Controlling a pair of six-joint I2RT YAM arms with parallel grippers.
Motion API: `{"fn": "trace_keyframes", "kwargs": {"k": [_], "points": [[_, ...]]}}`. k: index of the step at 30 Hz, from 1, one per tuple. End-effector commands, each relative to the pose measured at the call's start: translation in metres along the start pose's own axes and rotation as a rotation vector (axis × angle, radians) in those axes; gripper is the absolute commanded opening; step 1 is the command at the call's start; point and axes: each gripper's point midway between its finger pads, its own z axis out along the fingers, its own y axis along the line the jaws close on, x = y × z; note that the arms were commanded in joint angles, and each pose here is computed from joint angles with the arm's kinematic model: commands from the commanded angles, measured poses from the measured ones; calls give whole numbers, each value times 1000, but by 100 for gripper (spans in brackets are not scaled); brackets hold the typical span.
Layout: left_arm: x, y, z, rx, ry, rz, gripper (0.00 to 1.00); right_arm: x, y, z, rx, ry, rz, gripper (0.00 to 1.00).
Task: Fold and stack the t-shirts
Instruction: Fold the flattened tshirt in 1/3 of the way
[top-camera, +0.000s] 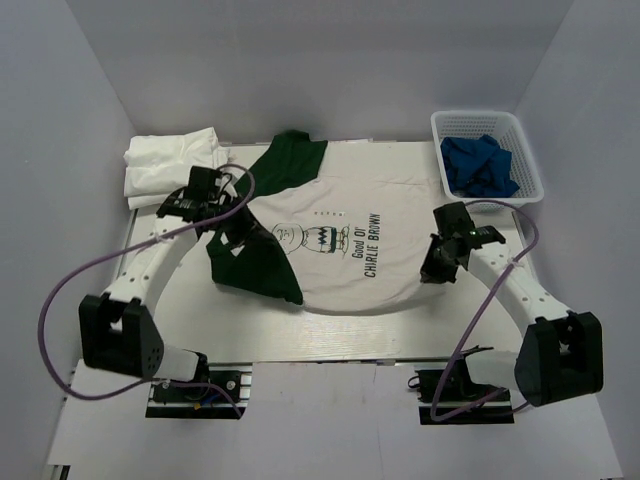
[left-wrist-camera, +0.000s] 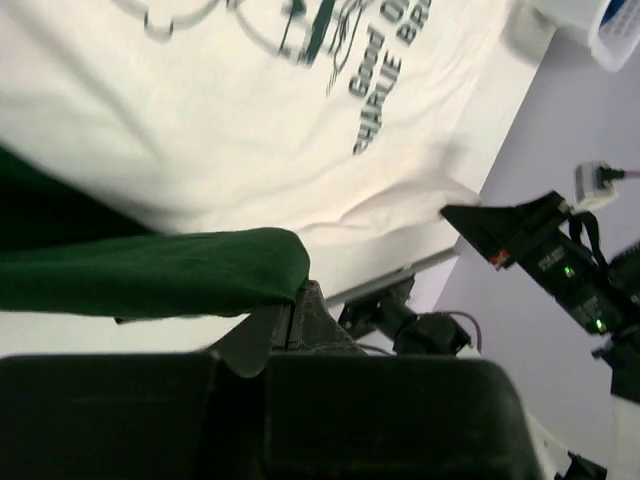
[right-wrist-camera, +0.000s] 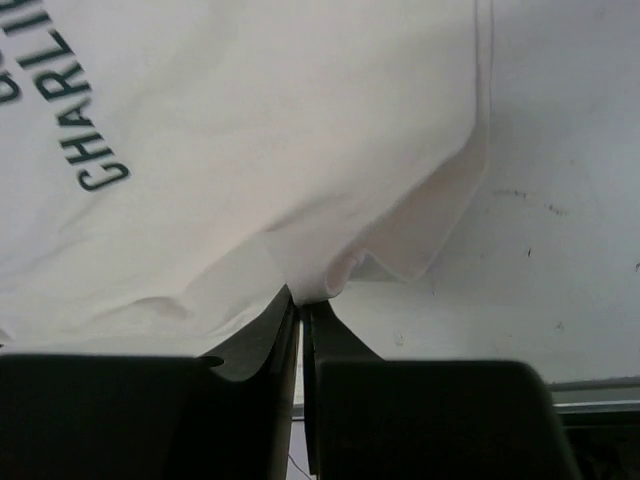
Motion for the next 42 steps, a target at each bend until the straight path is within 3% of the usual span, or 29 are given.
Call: {"fn": "trace_keyframes", "kwargs": {"k": [1,4,10,16,28,33,40,42], "points": [[-53,-30,13,58,-100,96,0,-34,13,-5,-2,-77,-38,7],[-84,-51,20,79,-140,147,0,-56,22,-5,6,-112,-27,7],[-141,-54,59,-1,-133,149,0,-103,29,-14,40,-220,6,7],[-179,-65,72,0,-180,190,0,-121,23,-5,95,-214,37,8],[-222,-71,73,43,-274,231,0,-130,12,8,132,-201,100,9],[-231,-63,88,48,-258,221,0,-131,-5,14,181,-205,152,12],[-255,-59,110,86,-297,220,0,-152,-4,32,176,-217,190,25],[-269,-57,118,103,-308,224,1,-160,1,31,163,-221,191,35]]}}
